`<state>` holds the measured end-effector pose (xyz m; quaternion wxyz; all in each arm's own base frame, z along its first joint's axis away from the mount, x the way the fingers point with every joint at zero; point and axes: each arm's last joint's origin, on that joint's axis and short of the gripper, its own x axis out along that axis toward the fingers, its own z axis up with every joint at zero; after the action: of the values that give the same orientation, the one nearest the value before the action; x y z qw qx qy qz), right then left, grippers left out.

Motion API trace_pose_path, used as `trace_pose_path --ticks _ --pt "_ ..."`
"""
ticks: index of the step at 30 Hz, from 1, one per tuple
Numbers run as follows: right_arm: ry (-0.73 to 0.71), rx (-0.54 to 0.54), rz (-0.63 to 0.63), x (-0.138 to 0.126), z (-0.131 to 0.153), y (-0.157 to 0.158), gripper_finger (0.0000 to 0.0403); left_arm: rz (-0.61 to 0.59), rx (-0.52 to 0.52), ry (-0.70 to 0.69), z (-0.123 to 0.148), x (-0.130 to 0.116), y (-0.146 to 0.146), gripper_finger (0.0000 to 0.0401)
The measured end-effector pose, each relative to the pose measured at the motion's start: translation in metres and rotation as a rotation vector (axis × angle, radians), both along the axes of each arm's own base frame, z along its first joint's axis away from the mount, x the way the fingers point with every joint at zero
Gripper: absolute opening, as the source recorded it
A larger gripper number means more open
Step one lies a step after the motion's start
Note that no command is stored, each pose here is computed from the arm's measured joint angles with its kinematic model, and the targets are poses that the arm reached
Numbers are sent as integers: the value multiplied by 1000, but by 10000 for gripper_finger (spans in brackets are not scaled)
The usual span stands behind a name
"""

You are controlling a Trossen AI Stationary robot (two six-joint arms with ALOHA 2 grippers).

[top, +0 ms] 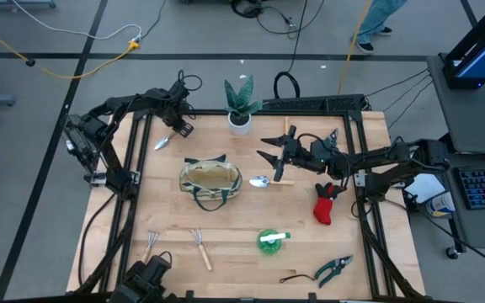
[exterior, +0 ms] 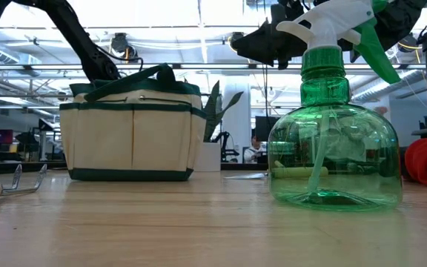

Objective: Pick & Place Garden tools in Gardening bag
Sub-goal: Put the top left brown trowel into the white gardening bag

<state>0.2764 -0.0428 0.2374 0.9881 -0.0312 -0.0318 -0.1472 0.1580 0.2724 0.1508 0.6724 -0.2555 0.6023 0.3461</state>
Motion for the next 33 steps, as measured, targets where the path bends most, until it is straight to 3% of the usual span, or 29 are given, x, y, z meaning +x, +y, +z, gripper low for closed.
trace_pose_path --ticks 33 --pt "-1 0 0 0 0 0 192 5 2 1 0 0 0 63"
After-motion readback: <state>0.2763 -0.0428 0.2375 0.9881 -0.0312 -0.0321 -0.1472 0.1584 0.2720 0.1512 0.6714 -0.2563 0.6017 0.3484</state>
